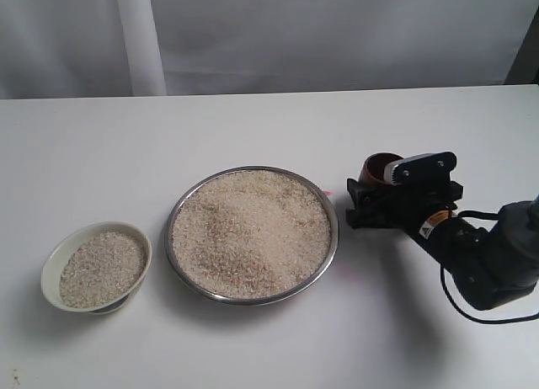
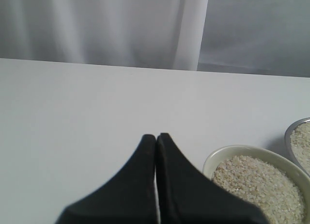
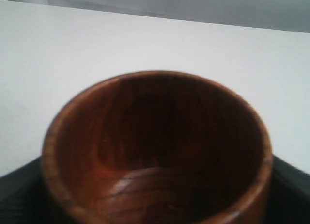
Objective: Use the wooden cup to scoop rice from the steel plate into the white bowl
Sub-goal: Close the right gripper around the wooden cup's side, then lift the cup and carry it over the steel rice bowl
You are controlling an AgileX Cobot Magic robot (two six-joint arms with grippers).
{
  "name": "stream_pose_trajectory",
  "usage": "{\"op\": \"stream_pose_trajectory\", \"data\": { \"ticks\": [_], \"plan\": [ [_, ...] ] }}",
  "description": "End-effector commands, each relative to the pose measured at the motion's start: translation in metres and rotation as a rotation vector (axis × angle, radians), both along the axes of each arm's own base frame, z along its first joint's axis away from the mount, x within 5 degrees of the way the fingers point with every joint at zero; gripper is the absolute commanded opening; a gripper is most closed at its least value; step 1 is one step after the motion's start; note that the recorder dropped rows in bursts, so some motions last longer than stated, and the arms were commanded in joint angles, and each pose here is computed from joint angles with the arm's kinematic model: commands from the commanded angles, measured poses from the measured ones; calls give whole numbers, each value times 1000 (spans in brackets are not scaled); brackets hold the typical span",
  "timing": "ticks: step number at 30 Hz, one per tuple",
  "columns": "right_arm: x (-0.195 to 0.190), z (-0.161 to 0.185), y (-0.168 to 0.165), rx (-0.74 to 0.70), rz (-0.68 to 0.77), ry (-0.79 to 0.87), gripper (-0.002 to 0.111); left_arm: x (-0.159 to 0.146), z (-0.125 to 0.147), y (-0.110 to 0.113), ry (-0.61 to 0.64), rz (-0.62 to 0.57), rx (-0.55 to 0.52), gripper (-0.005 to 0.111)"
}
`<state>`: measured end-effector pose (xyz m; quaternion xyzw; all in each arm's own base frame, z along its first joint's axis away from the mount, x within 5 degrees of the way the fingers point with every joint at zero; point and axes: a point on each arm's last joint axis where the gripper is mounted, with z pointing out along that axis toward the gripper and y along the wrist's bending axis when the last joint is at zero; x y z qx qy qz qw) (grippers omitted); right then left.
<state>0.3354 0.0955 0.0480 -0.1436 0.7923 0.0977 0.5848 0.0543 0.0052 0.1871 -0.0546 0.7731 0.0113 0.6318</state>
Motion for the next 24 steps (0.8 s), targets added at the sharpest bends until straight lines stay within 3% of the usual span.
{"op": "stream_pose_trajectory", "data": {
  "ticks": [1,4,9,14,19,24],
  "plan": [
    [-1,-1,2,-26,48,41,0,0,0,0,-6,-6,2,0],
    [-1,15,1,-85,50,107,0,0,0,0,-6,-6,2,0],
    [-6,118,-3,-347,122,109,0,0,0,0,-6,-6,2,0],
    [-20,219,36,-895,314,172,0,0,0,0,-6,-6,2,0],
    [-27,244,79,-1146,388,119,0,0,0,0,-6,-6,2,0],
    [-28,239,126,-1335,512,49,0,0,0,0,-6,-6,2,0]
  ]
}}
